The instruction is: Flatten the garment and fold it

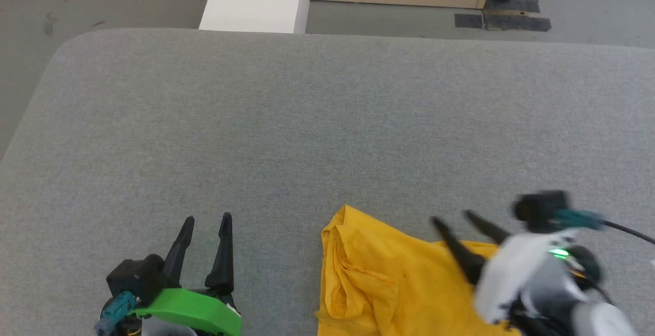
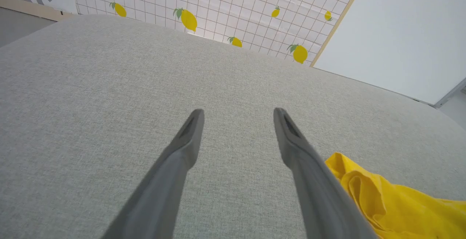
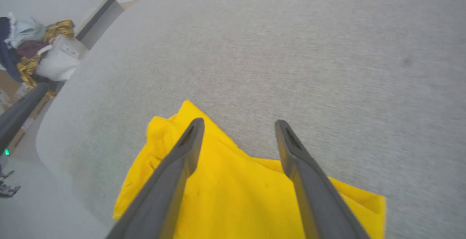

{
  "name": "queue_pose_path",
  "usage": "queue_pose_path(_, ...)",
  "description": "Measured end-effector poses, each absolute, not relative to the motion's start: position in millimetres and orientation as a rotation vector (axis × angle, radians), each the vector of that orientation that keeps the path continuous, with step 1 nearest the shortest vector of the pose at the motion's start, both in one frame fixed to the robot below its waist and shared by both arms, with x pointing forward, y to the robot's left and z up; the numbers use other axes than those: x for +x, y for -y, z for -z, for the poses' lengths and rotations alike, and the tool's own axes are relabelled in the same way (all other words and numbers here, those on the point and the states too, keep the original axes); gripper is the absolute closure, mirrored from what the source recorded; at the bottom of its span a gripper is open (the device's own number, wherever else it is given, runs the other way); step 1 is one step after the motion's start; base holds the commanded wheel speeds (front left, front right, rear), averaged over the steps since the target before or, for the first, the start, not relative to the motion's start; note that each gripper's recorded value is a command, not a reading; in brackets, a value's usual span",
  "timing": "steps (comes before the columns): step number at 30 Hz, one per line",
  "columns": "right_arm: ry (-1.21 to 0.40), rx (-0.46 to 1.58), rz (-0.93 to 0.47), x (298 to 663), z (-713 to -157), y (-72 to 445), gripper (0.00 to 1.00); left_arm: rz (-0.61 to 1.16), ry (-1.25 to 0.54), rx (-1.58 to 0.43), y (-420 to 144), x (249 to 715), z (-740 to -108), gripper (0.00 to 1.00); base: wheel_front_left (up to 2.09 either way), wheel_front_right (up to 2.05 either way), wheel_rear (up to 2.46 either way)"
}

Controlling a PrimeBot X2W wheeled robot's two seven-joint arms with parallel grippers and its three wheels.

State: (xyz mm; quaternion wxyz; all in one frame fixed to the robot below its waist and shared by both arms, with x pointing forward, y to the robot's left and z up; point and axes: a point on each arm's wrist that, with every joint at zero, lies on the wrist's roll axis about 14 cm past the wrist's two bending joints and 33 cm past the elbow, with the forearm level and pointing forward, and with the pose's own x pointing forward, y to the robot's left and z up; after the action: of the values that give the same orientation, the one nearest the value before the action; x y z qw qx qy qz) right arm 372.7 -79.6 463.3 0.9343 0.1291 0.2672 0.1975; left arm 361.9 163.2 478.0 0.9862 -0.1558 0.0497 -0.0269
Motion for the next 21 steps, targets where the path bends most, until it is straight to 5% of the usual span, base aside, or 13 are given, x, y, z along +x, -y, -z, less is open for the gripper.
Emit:
queue_pose_path(9,-0.623,0.240,-0.082,330.9,-438.4,182.3,0.00,0.085,-0.109,-0.313,-154.4,368.5,-475.0,0.00,0.00,0.00,0.00)
queue_pose_path(21,-0.827,0.299,-0.115,303.7,-379.8,161.3,0.00,0.096,-0.117,-0.292,-159.0,369.1,-476.1,0.00,0.00,0.00,0.00)
